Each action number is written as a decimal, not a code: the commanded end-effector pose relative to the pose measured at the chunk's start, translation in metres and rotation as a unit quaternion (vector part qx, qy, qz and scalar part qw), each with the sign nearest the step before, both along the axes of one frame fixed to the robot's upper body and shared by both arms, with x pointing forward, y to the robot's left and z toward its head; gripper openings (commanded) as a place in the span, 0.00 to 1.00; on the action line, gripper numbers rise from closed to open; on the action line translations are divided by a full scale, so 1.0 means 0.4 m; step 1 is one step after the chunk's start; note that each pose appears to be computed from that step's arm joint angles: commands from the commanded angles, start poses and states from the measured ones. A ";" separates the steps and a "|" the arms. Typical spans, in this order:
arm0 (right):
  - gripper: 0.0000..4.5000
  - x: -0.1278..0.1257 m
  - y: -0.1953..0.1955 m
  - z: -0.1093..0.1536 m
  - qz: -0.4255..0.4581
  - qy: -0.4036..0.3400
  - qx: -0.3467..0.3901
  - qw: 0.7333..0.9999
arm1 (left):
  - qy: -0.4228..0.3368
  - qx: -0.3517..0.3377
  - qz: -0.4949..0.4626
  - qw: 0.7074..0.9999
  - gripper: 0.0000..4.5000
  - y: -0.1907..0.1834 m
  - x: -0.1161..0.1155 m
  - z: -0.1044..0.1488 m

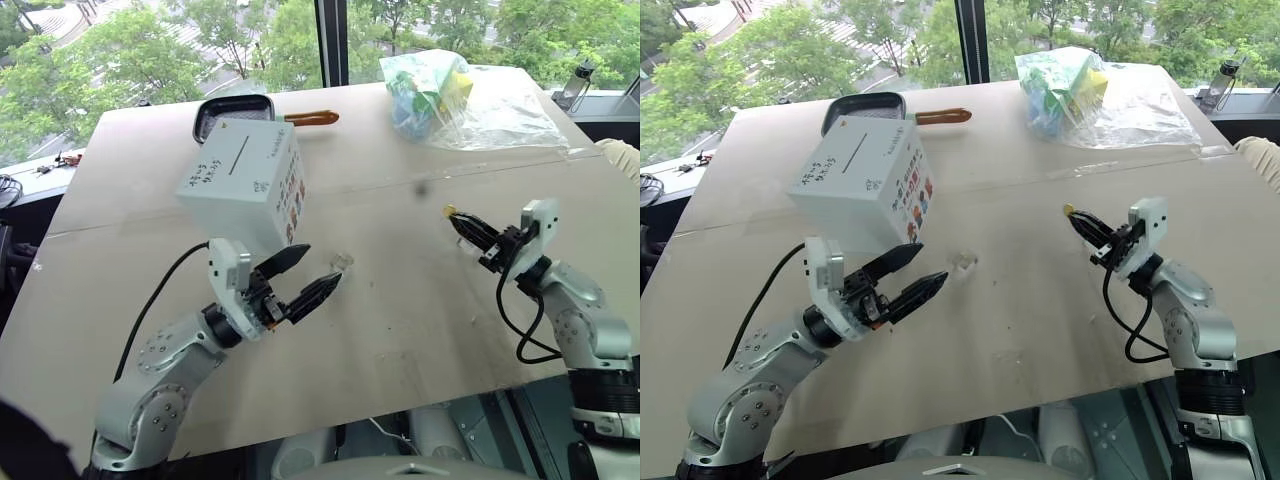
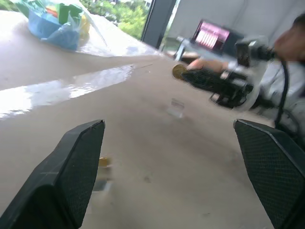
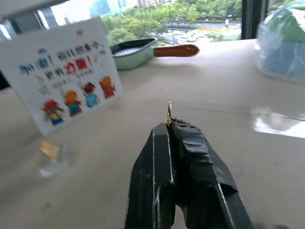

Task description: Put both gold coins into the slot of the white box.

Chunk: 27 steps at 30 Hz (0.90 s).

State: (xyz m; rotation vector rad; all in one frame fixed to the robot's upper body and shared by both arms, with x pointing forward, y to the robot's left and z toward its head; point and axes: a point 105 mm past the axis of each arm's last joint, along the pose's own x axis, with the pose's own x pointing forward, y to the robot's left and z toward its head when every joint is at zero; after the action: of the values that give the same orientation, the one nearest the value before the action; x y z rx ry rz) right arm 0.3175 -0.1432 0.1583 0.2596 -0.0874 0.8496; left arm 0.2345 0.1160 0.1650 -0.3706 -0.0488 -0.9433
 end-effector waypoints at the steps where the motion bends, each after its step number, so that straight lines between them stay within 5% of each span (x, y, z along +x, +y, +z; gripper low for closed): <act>1: 0.01 -0.078 0.126 0.092 0.140 0.014 0.078 0.987 | 0.011 -0.091 -0.080 0.993 0.98 -0.057 -0.038 0.059; 9: 0.01 -0.187 0.230 0.152 0.302 0.051 0.131 0.943 | 0.030 -0.196 -0.136 0.971 0.98 -0.088 -0.046 0.105; 16: 0.01 -0.211 0.247 0.157 0.329 0.055 0.130 0.934 | 0.027 -0.277 -0.132 0.951 0.98 -0.066 -0.051 0.142; 21: 0.01 -0.227 0.256 0.168 0.344 0.052 0.132 0.928 | 0.044 -0.264 -0.152 0.951 0.98 -0.084 -0.061 0.128; 24: 0.00 -0.232 0.260 0.172 0.349 0.049 0.131 0.927 | 0.055 -0.253 -0.165 0.952 0.79 -0.100 -0.067 0.117; 27: 0.00 -0.240 0.263 0.178 0.359 0.046 0.127 0.923 | 0.056 -0.254 -0.171 0.950 0.48 -0.106 -0.070 0.119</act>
State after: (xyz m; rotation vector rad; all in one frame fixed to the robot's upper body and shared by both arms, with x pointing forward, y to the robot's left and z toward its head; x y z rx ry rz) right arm 0.2332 -0.0412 0.2159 0.6207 0.0379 1.4950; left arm 0.2129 0.0752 0.2047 -0.9476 -0.1000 -1.2098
